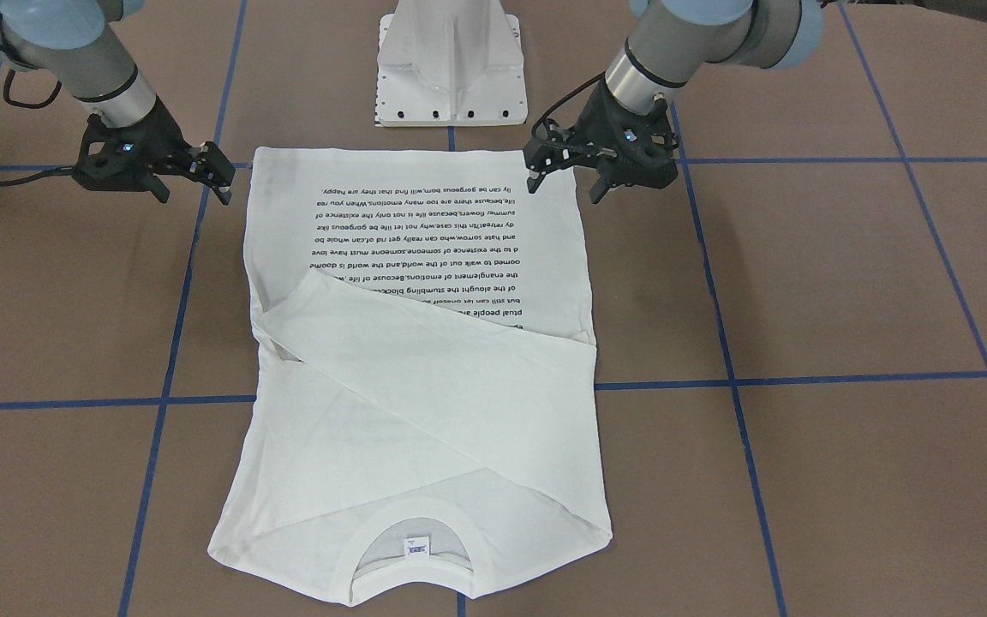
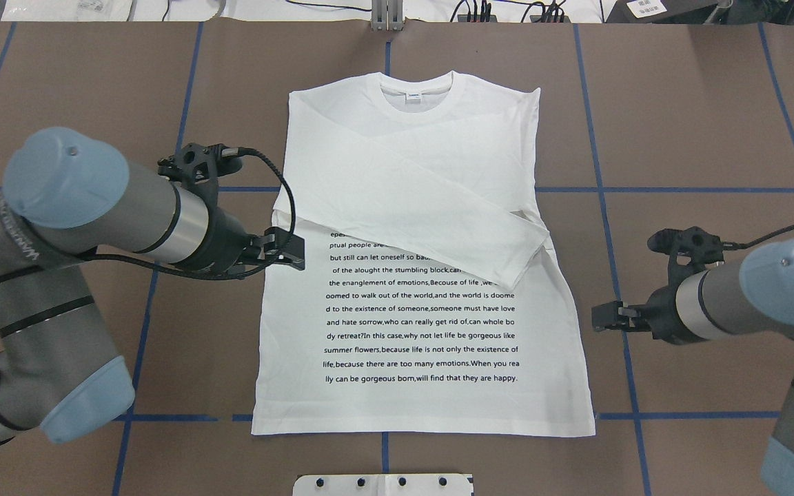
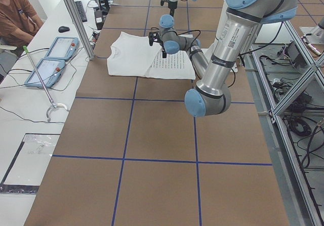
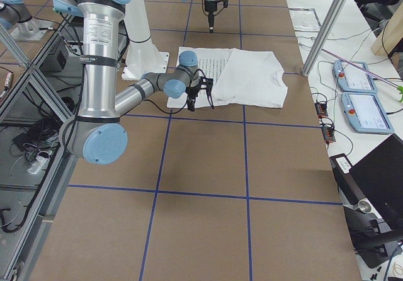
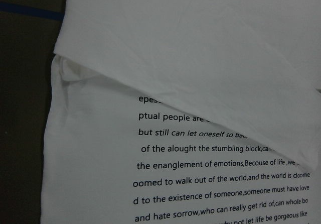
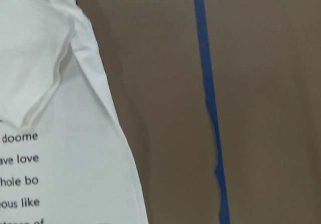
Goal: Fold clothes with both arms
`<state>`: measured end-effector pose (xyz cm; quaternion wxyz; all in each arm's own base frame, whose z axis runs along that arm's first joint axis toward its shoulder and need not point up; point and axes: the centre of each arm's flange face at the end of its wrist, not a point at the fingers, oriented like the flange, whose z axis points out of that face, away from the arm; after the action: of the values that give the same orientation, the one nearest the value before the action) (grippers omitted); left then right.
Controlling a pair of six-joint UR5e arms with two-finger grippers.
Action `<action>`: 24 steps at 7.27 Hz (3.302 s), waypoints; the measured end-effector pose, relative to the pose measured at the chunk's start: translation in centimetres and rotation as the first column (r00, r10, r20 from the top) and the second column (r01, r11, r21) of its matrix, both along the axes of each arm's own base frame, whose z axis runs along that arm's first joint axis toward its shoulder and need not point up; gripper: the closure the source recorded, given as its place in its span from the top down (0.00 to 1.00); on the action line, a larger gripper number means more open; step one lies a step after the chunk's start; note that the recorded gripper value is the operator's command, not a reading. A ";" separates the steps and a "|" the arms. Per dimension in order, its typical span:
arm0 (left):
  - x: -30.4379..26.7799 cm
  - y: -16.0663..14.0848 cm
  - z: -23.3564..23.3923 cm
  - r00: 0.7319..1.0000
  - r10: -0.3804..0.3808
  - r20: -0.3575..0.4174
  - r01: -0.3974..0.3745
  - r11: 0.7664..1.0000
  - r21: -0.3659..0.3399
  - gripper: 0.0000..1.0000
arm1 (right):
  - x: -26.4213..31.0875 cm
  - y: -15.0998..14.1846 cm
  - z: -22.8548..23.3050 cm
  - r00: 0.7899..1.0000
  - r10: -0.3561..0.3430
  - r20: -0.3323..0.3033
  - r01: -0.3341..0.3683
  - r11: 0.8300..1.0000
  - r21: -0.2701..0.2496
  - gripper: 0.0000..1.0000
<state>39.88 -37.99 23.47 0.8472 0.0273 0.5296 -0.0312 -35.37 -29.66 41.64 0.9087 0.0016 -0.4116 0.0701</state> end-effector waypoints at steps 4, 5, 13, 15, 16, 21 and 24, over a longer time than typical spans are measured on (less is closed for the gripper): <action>-1.3 2.5 3.0 0.999 0.019 0.051 -0.018 1.000 -0.009 1.00 | -5.4 8.4 0.5 0.997 -0.079 -0.022 0.079 0.997 0.010 0.96; -1.3 2.6 3.0 0.998 0.020 0.051 -0.020 1.000 -0.009 1.00 | -6.1 9.3 0.8 0.995 -0.095 -0.032 0.096 0.995 0.014 0.95; -1.5 3.0 3.3 0.998 0.025 0.054 -0.024 1.000 -0.012 1.00 | -7.7 10.1 1.6 0.992 -0.116 -0.049 0.117 0.993 0.012 0.09; -1.4 3.1 3.5 0.998 0.027 0.056 -0.026 1.000 -0.013 1.00 | -7.6 10.1 1.3 0.992 -0.116 -0.043 0.117 0.993 0.014 0.00; -1.4 3.1 3.5 0.998 0.027 0.057 -0.027 1.000 -0.014 1.00 | -7.5 10.1 1.1 0.992 -0.116 -0.040 0.117 0.993 0.016 0.00; 0.8 5.6 5.2 0.995 0.046 0.092 -0.042 0.998 -0.040 1.00 | -6.2 9.4 -1.2 0.996 -0.094 0.005 0.094 0.995 0.029 0.00; 6.5 13.9 7.3 0.987 0.087 0.138 -0.060 0.980 -0.191 1.00 | -5.5 8.7 -2.4 0.997 -0.075 0.028 0.074 0.997 0.036 0.00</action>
<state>46.38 -24.09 30.77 0.8830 -0.0693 0.4619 -0.0470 -40.85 -20.97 39.26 0.9044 0.0010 -0.4256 0.0289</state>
